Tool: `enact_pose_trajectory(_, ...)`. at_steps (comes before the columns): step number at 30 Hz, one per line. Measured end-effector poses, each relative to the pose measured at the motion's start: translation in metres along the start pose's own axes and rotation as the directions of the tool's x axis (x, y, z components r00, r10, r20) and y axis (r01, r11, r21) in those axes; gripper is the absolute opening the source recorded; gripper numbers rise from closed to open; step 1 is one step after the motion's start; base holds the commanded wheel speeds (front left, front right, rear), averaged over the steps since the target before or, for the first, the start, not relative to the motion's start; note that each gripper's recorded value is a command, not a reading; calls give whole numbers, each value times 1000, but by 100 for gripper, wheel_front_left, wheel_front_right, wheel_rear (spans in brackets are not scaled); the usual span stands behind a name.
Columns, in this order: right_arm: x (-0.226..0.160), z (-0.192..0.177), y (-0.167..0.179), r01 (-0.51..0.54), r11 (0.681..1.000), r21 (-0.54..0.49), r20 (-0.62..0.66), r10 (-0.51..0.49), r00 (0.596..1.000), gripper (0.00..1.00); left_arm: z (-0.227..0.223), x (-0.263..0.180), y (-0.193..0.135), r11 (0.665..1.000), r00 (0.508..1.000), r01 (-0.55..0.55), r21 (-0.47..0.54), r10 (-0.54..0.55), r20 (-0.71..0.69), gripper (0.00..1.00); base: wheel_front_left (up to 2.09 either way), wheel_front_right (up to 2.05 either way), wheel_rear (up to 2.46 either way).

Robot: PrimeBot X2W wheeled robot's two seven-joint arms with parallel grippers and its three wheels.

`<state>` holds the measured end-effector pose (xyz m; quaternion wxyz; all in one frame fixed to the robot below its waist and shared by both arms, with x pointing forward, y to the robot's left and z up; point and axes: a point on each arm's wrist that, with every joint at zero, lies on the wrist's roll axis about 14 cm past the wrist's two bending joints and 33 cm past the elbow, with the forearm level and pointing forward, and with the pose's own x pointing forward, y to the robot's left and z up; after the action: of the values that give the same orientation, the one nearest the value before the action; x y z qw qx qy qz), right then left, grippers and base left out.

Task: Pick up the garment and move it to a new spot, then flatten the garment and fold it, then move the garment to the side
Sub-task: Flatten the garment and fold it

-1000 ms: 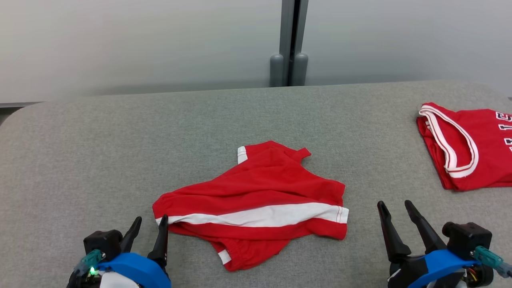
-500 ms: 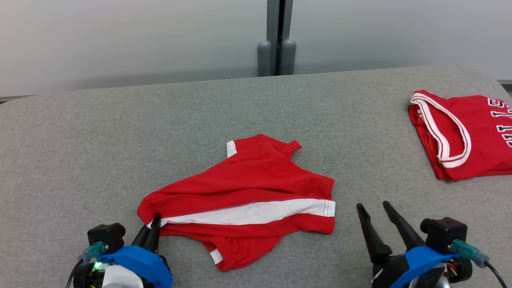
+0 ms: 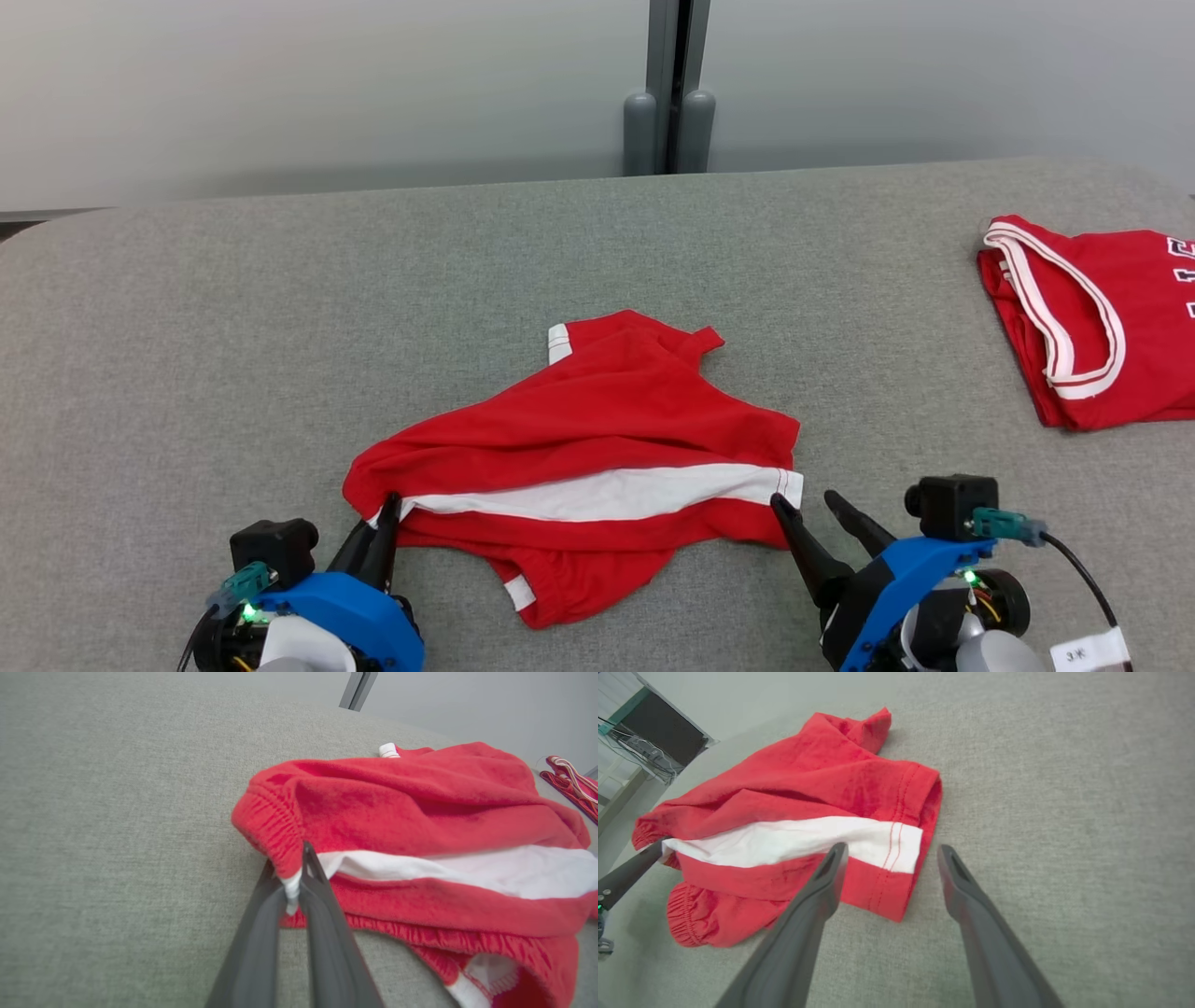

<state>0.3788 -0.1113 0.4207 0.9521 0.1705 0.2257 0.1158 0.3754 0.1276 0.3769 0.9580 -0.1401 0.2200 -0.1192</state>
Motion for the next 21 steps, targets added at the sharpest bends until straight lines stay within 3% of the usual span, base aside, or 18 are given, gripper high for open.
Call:
enact_pose_trajectory(10, 28, -21, 10, -37, 999, 18, -101, 39, 994, 98, 1, 6, 0, 1000, 1000, 6, 3, -6, -2, 0, 0, 0, 0)
enact_pose_trajectory(11, 29, -22, 11, -41, 999, 15, -103, 43, 994, 87, 2, 6, 0, 1000, 1000, 8, 3, -8, -1, 0, 0, 0, 0)
enact_pose_trajectory(12, 30, -22, 13, -49, 999, 11, -103, 49, 993, 24, 2, 7, -1, 1000, 1000, 9, 2, -9, 1, 0, 0, 0, 0)
enact_pose_trajectory(13, 32, -20, 15, -56, 998, 5, -92, 56, 994, 0, 4, 7, -1, 1000, 1000, 10, 1, -10, 7, 0, 0, 0, 0)
enact_pose_trajectory(21, 31, 48, 28, -90, 995, -33, 172, 95, 981, 0, 41, 8, -20, 997, 989, 70, -21, -67, 129, 0, 0, 0, 0)
